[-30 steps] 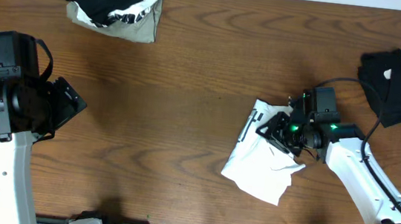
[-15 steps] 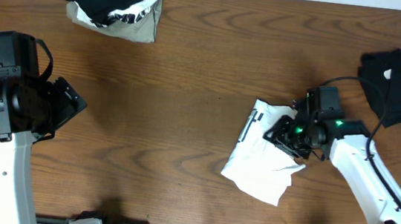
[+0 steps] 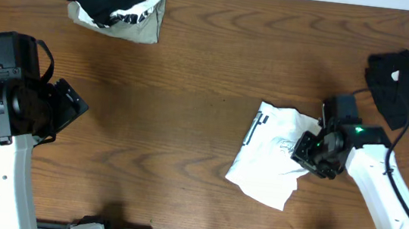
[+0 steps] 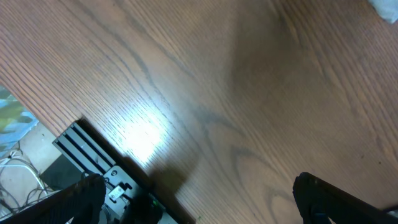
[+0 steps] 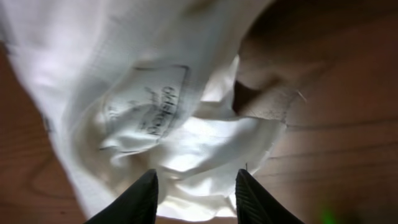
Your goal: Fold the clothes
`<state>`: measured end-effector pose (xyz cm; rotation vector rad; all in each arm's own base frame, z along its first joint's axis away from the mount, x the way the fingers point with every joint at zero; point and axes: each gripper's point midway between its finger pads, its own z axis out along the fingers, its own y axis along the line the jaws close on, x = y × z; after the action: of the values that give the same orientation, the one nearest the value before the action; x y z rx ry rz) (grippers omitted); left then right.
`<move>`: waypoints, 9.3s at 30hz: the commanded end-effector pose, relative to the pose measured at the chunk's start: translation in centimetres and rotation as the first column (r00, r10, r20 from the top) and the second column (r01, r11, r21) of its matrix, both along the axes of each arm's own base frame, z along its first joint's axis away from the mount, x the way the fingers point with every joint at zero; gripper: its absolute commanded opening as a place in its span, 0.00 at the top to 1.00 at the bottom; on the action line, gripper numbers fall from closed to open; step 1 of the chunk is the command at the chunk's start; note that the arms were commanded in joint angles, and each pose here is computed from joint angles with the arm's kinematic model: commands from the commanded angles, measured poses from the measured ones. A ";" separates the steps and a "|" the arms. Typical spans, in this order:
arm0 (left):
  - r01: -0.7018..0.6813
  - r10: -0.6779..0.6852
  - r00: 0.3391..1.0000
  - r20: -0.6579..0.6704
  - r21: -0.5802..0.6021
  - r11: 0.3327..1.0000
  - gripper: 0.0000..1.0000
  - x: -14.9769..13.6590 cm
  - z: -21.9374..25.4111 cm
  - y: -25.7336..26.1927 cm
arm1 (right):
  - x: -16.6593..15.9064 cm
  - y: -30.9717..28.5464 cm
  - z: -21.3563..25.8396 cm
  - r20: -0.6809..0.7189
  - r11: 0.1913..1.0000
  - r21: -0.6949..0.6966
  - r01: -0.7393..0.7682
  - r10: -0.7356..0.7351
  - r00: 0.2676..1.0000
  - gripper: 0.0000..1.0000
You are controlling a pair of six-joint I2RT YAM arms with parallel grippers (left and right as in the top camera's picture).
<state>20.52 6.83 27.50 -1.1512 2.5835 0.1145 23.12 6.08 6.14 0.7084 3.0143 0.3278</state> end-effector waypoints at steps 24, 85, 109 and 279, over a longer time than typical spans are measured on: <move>0.003 -0.003 1.000 -0.020 0.015 1.000 0.02 -0.2 -0.2 0.4 | -0.8 3.7 -2.1 -0.005 0.976 0.214 0.038 -0.038 0.999 0.67; 0.003 -0.003 1.000 -0.016 0.016 1.000 0.02 -0.1 -0.2 0.4 | -5.1 -4.4 1.5 -0.177 0.940 -0.340 -0.035 -0.027 0.984 0.91; 0.003 -0.003 1.000 -0.017 0.015 1.000 0.02 -0.1 -0.2 0.4 | -0.7 -2.0 -0.6 -0.069 0.984 -0.158 -0.084 0.074 0.995 0.50; 0.632 -0.710 0.678 0.190 -0.644 0.431 0.09 4.3 -22.4 -30.4 | 6.7 11.8 0.1 0.171 0.586 0.390 -0.711 0.712 0.681 0.64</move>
<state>25.22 -23.54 5.74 -0.0966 3.0311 -1.0511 30.05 17.25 5.78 -0.5626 3.1093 0.9836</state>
